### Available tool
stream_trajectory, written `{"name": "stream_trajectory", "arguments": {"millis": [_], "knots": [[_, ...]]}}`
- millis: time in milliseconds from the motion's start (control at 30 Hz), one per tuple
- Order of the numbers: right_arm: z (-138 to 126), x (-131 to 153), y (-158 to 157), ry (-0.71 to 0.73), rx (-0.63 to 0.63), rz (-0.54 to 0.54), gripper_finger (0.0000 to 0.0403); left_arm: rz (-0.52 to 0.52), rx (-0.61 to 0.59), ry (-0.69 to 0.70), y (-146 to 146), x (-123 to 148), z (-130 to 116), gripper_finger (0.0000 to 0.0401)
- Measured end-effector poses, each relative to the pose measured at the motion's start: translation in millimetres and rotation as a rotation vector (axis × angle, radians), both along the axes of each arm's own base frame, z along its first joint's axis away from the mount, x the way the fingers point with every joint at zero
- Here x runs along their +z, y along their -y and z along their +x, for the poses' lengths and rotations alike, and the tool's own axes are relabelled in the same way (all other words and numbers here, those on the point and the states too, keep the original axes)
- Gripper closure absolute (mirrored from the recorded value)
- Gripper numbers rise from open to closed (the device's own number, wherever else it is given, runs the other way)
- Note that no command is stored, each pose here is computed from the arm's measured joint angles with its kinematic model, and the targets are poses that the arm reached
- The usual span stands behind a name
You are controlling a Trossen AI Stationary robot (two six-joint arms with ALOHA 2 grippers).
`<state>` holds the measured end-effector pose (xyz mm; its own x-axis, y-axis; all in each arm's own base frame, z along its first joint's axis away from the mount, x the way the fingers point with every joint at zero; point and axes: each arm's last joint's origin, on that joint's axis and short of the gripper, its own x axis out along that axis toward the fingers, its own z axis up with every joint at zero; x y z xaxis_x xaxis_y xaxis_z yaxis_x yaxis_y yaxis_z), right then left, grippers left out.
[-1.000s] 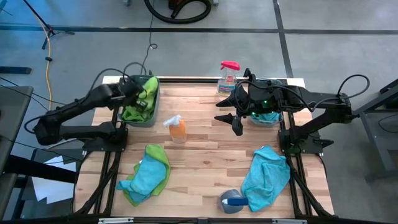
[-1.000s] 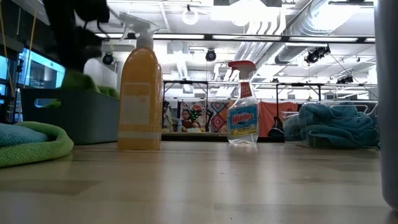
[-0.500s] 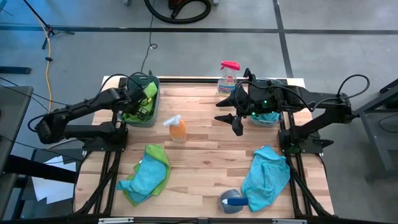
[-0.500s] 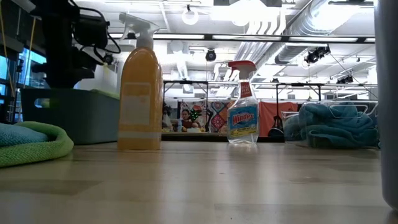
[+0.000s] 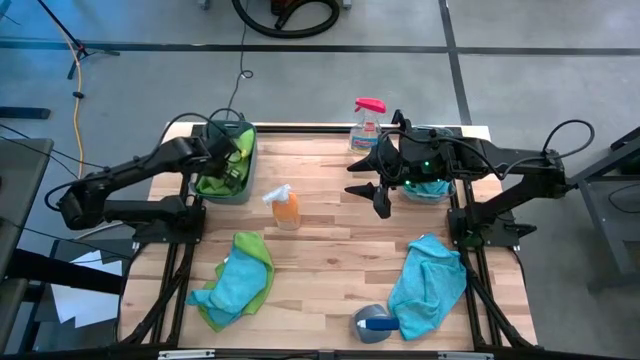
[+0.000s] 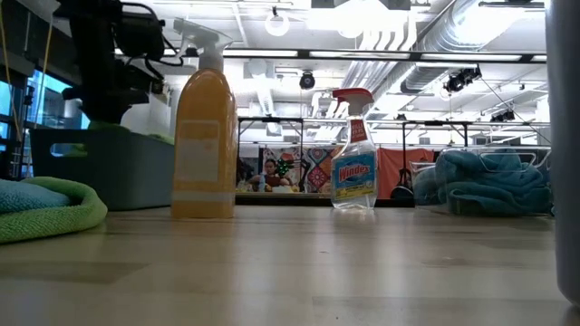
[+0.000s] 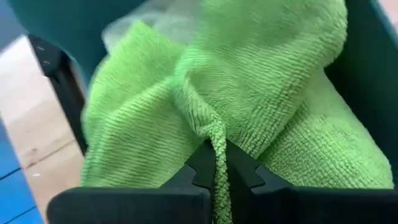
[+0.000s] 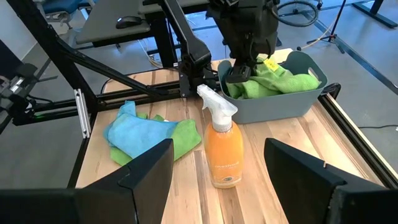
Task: Sort microfiber towel by color & place in baskets
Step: Put the green microfiber towel into the green bin
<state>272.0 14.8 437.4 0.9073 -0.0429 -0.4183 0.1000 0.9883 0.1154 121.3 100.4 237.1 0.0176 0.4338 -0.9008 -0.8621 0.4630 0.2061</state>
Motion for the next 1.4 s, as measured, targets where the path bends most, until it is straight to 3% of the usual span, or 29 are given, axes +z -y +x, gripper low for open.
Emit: {"name": "stream_trajectory", "arguments": {"millis": [500, 600, 733, 1067, 1400], "knots": [[-1.9, -4.1, -0.1, -0.046, 0.001, -0.004, 0.0155, 0.104, 0.018, 0.015, -2.4, 46.3, -0.3, 0.0253], [-1.9, -4.1, -0.1, -0.047, 0.011, -0.023, 0.0155, 0.151, 0.01, 0.067, -4.3, 63.9, 2.3, 0.0232], [-1.9, -4.1, 0.0, -0.048, 0.02, -0.043, 0.0155, 0.204, -0.092, 0.18, -10.0, 80.9, 13.1, 0.0216], [-1.9, -4.0, 0.0, -0.047, 0.013, -0.029, 0.0155, 0.129, -0.128, 0.041, -47.8, 48.9, 45.0, 0.0213], [-2.0, -4.0, -2.0, -0.045, 0.004, 0.004, 0.0155, 0.012, -0.09, -0.025, -82.0, 20.8, 45.3, 0.0213]]}}
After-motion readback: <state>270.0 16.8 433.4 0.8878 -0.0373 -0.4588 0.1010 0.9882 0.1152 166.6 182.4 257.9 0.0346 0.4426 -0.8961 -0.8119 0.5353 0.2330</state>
